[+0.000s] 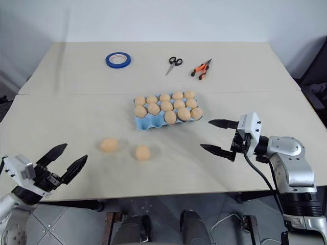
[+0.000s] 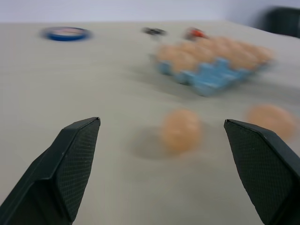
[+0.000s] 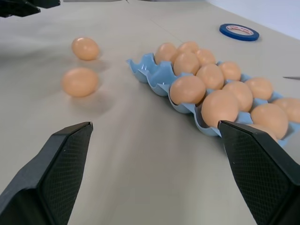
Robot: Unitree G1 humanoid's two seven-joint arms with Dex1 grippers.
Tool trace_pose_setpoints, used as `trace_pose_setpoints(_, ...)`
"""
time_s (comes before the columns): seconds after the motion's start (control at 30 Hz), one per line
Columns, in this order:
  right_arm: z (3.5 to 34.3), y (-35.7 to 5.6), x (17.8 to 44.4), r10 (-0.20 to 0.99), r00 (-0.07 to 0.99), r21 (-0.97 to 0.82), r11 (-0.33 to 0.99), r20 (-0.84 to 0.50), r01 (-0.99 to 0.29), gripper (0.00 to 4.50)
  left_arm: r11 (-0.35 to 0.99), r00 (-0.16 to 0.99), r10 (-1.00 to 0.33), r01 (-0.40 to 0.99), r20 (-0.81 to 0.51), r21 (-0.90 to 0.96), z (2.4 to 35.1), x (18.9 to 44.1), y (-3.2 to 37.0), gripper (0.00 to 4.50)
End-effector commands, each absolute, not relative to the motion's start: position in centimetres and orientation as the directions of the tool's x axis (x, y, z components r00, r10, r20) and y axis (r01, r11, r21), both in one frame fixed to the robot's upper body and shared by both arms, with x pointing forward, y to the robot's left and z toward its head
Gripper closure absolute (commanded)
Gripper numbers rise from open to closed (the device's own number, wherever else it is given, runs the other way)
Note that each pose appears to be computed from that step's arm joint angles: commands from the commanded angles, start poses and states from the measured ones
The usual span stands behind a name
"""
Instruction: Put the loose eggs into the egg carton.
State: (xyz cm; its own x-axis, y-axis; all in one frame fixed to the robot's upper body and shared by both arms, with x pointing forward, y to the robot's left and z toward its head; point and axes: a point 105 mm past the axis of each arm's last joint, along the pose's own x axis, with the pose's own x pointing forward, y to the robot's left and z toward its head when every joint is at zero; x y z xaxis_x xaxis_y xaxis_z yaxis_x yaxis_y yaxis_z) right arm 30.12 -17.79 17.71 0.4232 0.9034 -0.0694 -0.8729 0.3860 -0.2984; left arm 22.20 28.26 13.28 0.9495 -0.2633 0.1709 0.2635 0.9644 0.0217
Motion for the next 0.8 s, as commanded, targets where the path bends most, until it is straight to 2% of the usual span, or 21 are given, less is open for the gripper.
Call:
trace_pose_setpoints(0.03, 18.7, -18.1, 30.3, 0.9, 0.432, -0.334, 0.391, -0.054, -0.857, 0.02, 0.986, 0.962, -0.166, 0.157, 0.218, 0.06, 14.3, 21.1, 29.3, 0.0)
trace_pose_setpoints(0.23, 18.7, -18.0, 30.6, 0.901, 0.429, -0.335, 0.386, -0.062, -0.86, 0.02, 0.972, 0.962, -0.236, 0.234, 0.139, 0.034, 12.7, 20.0, 27.0, 0.0)
trace_pose_setpoints(0.43, 18.7, -17.9, 30.6, 0.903, 0.424, -0.334, 0.38, -0.066, -0.862, 0.02, 0.94, 0.936, -0.34, 0.338, 0.092, 0.042, 11.6, 20.7, 25.7, 0.0)
trace_pose_setpoints(0.8, 18.5, -17.5, 30.3, 0.895, 0.442, -0.333, 0.399, -0.063, -0.855, 0.02, 0.876, 0.879, -0.474, 0.463, 0.06, 0.139, 11.5, 26.1, 22.4, 0.0)
